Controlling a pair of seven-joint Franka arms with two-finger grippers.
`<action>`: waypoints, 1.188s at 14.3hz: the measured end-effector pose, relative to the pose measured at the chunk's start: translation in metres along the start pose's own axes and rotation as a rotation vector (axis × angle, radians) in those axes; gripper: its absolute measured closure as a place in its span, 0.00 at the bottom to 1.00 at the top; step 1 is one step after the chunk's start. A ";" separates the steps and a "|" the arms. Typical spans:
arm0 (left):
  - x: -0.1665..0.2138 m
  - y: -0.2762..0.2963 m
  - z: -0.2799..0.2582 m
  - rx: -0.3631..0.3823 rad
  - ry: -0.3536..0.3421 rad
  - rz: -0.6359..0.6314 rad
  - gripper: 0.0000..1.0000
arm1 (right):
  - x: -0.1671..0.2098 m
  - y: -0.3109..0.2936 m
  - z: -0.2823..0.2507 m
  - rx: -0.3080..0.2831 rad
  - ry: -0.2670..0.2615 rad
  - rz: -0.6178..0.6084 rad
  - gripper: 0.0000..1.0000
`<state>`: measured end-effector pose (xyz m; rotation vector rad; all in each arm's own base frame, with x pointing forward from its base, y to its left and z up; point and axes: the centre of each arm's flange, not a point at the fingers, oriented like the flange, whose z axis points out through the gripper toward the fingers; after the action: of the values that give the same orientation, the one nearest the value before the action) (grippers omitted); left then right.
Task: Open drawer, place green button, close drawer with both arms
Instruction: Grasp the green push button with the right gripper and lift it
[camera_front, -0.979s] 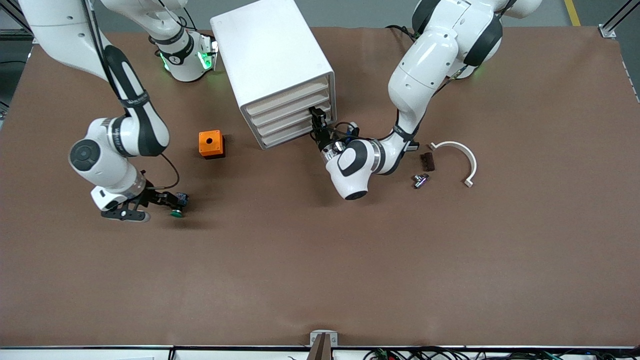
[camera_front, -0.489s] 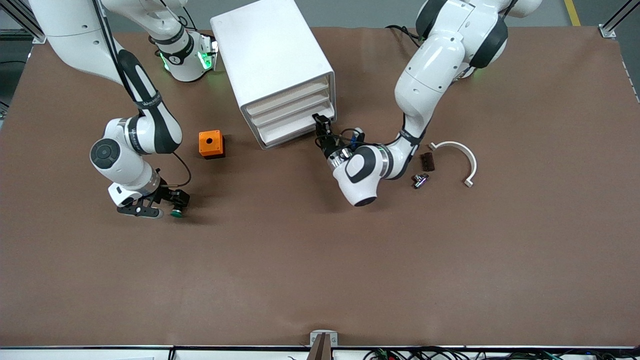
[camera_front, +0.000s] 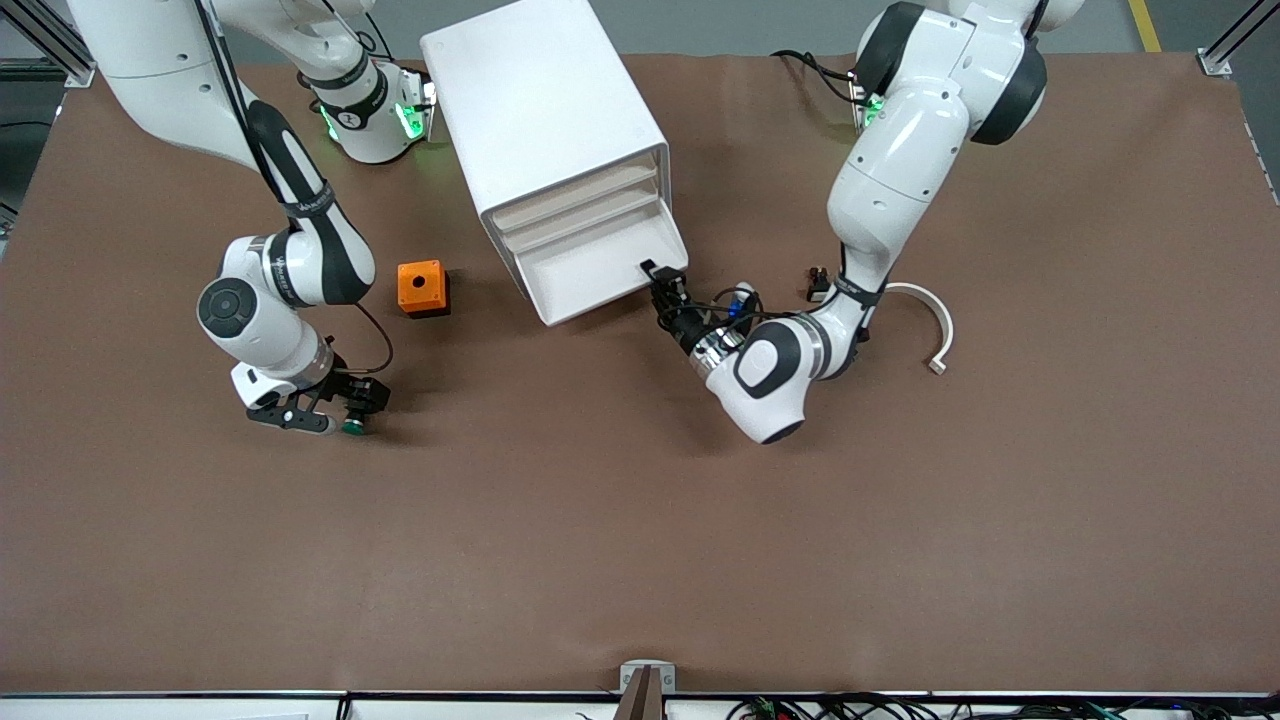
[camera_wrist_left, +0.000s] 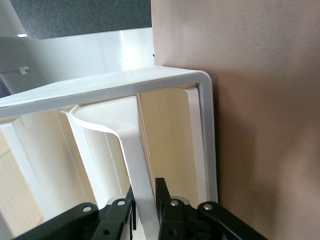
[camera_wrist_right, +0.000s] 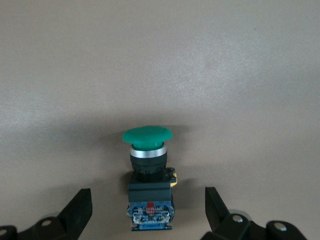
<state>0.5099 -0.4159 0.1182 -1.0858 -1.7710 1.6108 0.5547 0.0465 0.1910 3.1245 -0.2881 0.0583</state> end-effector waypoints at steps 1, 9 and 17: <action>0.002 0.001 -0.012 -0.008 -0.020 0.000 0.82 | -0.001 0.000 0.002 -0.001 -0.002 0.007 0.00; 0.015 0.006 -0.058 -0.036 -0.095 -0.008 0.78 | -0.004 -0.007 0.007 -0.001 -0.005 0.084 0.35; 0.011 0.000 -0.069 -0.066 -0.096 0.103 0.12 | -0.004 -0.012 0.005 0.000 -0.001 0.112 0.59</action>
<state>0.5594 -0.3674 0.1281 -1.1653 -1.8690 1.7019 0.5528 0.0595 0.1860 3.1060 -0.4623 0.0565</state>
